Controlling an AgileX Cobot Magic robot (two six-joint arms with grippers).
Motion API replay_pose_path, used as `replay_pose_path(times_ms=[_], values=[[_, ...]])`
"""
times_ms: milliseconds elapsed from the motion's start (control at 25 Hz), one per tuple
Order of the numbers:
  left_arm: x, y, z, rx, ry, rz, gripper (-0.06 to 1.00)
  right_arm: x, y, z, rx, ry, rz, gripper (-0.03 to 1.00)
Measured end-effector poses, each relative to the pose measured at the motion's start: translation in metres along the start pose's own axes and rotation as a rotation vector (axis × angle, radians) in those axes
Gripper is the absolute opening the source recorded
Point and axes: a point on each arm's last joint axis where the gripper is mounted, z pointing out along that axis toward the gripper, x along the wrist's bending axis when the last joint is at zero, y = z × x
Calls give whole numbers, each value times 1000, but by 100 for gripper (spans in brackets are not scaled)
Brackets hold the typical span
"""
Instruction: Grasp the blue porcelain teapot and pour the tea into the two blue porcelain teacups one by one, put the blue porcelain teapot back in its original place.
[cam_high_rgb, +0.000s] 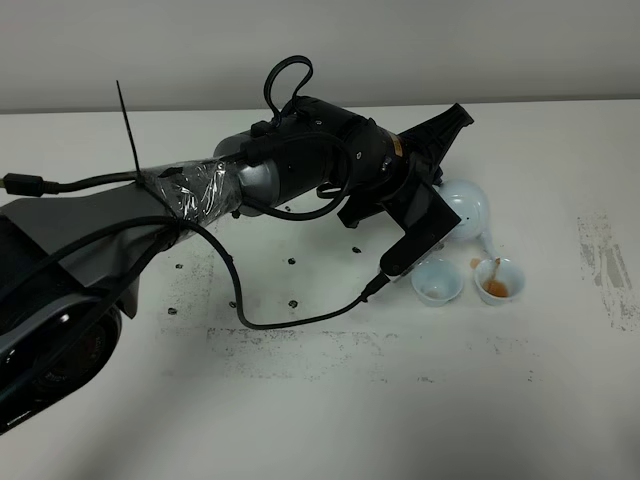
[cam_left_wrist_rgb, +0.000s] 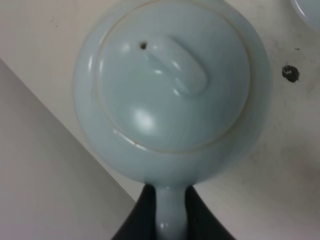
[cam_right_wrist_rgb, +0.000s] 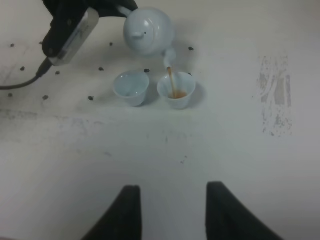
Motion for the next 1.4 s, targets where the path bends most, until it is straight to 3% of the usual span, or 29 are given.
replay_pose_path(times_ms=[1400], values=[[3,2,0,25,15,52,4,0,0,0,0,0,0,30]])
